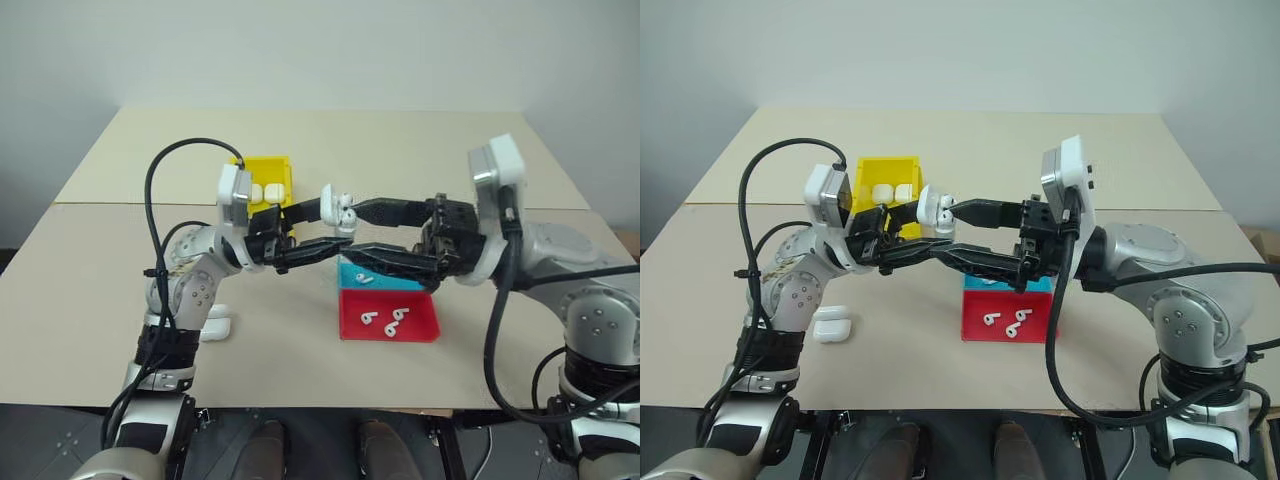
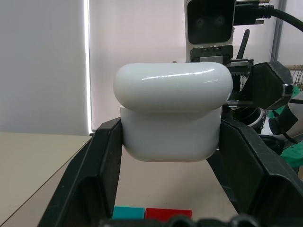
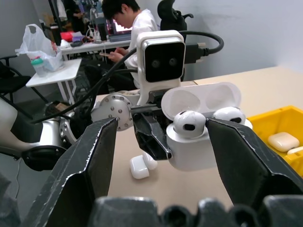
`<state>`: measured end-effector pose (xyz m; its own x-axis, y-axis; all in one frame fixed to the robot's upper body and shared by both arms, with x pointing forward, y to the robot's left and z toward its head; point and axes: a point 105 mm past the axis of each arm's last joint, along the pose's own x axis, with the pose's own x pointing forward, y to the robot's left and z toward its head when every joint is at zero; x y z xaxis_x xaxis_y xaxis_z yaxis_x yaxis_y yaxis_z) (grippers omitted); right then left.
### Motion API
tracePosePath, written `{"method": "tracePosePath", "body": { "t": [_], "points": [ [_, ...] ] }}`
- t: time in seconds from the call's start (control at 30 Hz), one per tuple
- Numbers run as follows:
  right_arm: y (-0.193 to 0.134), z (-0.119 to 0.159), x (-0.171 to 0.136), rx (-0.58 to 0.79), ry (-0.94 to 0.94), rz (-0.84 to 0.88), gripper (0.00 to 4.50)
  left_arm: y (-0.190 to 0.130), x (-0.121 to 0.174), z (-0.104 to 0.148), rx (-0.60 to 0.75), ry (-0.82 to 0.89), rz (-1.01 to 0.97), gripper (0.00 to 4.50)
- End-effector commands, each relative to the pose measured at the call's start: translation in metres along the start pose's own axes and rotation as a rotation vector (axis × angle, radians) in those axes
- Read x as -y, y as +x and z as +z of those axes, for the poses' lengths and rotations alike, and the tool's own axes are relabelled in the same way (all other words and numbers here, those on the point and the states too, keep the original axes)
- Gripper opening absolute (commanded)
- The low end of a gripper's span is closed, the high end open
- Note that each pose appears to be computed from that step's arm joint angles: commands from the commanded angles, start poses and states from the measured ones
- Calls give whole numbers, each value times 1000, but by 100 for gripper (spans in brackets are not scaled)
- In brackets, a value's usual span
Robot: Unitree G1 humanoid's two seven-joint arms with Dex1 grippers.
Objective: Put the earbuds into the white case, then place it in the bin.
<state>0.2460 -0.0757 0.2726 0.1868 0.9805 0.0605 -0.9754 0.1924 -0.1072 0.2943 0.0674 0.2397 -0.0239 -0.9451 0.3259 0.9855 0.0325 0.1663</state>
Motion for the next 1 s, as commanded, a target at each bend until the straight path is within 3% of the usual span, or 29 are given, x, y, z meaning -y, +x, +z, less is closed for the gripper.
{"method": "tracePosePath", "body": {
  "t": [0.03,0.23,0.27,0.33,0.47,0.63,0.77,1.0],
  "points": [
    [-6,10,-6,18,-31,26,359,5,3,15,37,62,-33,277],
    [-15,18,-8,13,-51,30,359,7,3,13,41,56,-38,277],
    [-18,21,-8,14,-56,28,342,7,3,11,37,54,-37,277],
    [-21,25,-6,14,-69,23,302,6,2,8,21,50,-34,277],
    [-24,32,7,-124,-207,-52,167,12,-3,-14,-82,47,-4,277],
    [-9,38,13,-212,-305,-15,1,24,-5,-32,-168,81,20,277],
    [11,29,17,-344,-365,17,1,33,-11,-47,-256,107,73,277],
    [21,3,33,-528,-440,3,1,35,-16,-39,-213,150,119,277]
  ]
}}
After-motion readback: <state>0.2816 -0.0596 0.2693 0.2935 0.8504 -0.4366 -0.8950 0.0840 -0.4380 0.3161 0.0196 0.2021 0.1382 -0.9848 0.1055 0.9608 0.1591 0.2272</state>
